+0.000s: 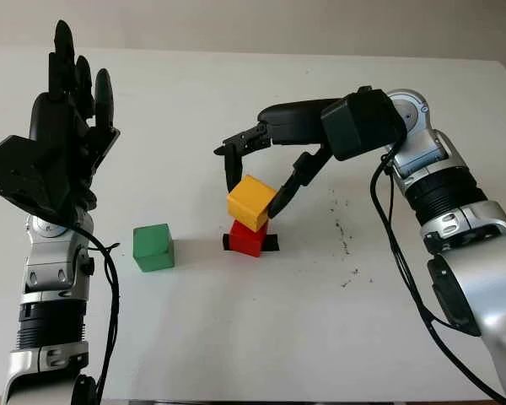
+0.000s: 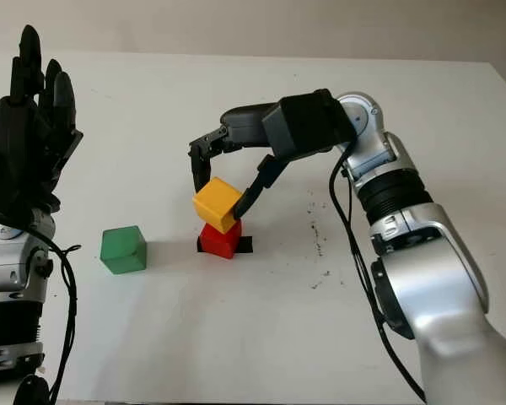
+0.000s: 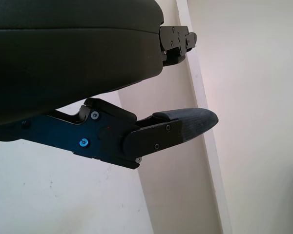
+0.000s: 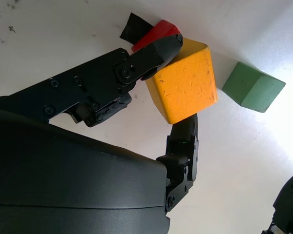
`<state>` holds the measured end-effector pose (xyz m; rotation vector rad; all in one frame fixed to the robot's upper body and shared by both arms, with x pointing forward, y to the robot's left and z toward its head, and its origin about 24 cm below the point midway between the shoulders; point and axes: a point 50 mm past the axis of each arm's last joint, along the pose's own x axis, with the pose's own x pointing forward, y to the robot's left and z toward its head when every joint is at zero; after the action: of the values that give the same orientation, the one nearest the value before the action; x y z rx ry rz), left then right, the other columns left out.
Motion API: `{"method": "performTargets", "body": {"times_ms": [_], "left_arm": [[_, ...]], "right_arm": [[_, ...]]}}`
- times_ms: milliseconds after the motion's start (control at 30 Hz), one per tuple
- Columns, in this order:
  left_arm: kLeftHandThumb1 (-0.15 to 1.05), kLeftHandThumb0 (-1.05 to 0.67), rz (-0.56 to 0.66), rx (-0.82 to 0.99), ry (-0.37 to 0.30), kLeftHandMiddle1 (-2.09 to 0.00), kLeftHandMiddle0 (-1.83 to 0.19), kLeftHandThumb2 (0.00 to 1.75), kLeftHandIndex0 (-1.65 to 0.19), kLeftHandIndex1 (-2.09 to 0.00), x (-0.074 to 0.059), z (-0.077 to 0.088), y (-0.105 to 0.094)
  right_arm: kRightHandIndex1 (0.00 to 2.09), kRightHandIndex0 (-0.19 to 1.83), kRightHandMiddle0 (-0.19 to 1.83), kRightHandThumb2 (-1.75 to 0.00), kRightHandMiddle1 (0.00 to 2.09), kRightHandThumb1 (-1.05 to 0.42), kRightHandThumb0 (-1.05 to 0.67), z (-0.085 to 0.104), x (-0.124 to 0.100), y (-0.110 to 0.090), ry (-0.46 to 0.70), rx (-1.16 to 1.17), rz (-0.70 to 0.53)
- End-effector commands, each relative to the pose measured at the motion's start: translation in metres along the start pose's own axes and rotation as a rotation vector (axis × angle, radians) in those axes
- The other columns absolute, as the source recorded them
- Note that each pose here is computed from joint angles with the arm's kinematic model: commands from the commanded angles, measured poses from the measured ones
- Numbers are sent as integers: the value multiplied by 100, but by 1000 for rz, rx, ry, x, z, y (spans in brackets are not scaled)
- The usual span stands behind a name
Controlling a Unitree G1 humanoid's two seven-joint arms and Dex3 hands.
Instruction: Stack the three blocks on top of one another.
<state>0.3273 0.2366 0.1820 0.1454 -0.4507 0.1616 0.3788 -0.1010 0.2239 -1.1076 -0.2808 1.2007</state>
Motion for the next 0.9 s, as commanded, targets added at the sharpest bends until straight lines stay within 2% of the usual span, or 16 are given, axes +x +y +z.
{"method": "performTargets", "body": {"times_ms": [0,867], "left_arm": [[105,-60,5,2,-21,-6,7,63,12,-6,0,4,2],[105,-62,9,15,-11,-5,6,62,12,-6,-1,2,1]], "right_arm": [[6,18,43,-5,149,-95,-45,4,-3,-7,4,-29,0],[6,19,46,-5,146,-93,-49,-1,5,2,1,-22,24]]}}
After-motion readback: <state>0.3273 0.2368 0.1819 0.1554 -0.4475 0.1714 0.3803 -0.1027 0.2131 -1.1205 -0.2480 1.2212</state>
